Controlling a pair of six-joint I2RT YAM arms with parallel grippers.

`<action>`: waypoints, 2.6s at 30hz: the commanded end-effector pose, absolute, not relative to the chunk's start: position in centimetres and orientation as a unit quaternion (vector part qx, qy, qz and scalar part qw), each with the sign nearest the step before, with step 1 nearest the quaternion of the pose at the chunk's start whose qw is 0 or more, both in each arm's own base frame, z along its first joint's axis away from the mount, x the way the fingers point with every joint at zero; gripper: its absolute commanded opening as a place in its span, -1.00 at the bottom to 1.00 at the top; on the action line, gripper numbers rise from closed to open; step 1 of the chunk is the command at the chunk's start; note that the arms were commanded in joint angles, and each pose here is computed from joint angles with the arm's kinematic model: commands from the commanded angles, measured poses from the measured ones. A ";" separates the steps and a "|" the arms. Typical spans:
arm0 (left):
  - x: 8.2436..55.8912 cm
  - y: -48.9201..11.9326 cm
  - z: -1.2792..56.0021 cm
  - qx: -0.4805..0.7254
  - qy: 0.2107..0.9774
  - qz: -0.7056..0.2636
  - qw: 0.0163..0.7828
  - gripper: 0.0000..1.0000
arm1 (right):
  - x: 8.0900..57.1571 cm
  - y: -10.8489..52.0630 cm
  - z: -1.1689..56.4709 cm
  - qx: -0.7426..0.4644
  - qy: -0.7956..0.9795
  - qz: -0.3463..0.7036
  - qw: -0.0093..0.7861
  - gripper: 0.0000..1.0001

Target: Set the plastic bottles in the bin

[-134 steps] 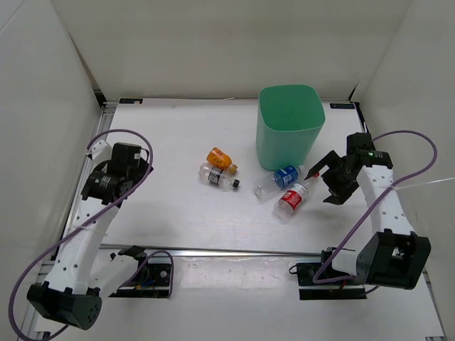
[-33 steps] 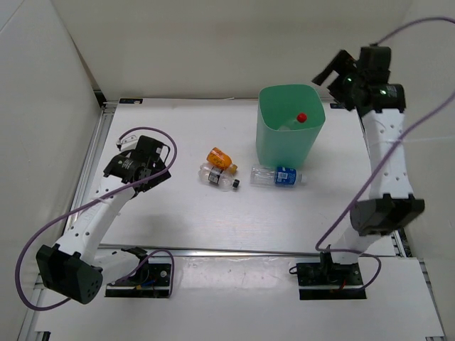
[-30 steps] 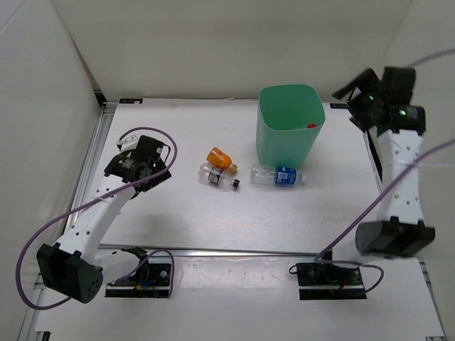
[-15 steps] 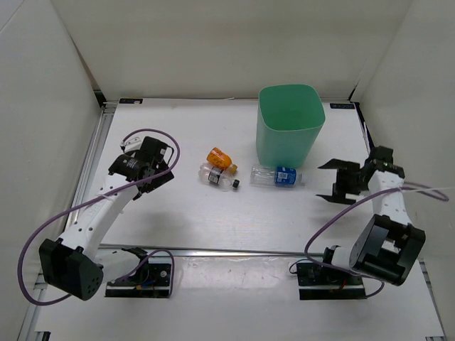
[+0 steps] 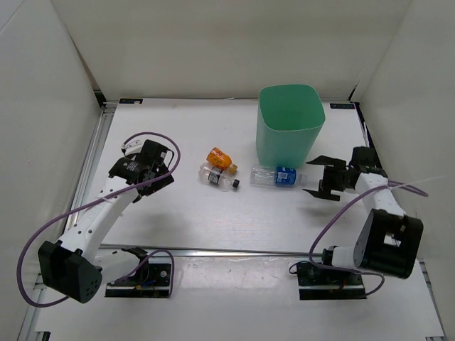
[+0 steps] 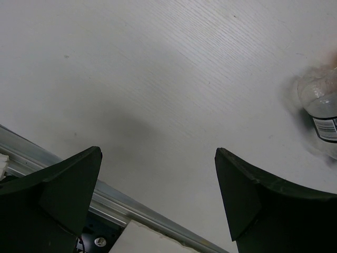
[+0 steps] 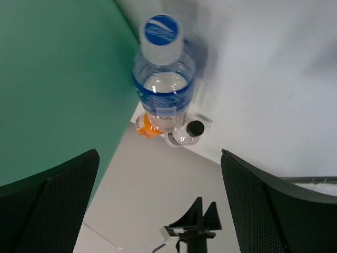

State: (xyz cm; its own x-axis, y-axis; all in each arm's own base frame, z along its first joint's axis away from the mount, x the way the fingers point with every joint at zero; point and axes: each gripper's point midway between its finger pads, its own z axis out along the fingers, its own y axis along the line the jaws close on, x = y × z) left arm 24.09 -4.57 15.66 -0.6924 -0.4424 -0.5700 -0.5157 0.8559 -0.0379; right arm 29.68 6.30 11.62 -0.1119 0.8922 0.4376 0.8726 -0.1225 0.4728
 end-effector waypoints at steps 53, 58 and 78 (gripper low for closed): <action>21.5 -2.4 14.7 -0.264 0.919 0.123 0.265 1.00 | 30.9 13.1 6.8 0.518 0.804 0.286 -0.051 -0.05; 21.3 -2.4 14.6 -0.269 0.917 0.119 0.270 1.00 | 28.4 13.3 12.3 0.446 0.832 0.330 0.008 -0.11; 24.2 -4.1 14.7 -0.240 0.926 0.098 0.274 1.00 | 40.0 8.4 46.8 0.216 0.783 0.365 0.455 -0.22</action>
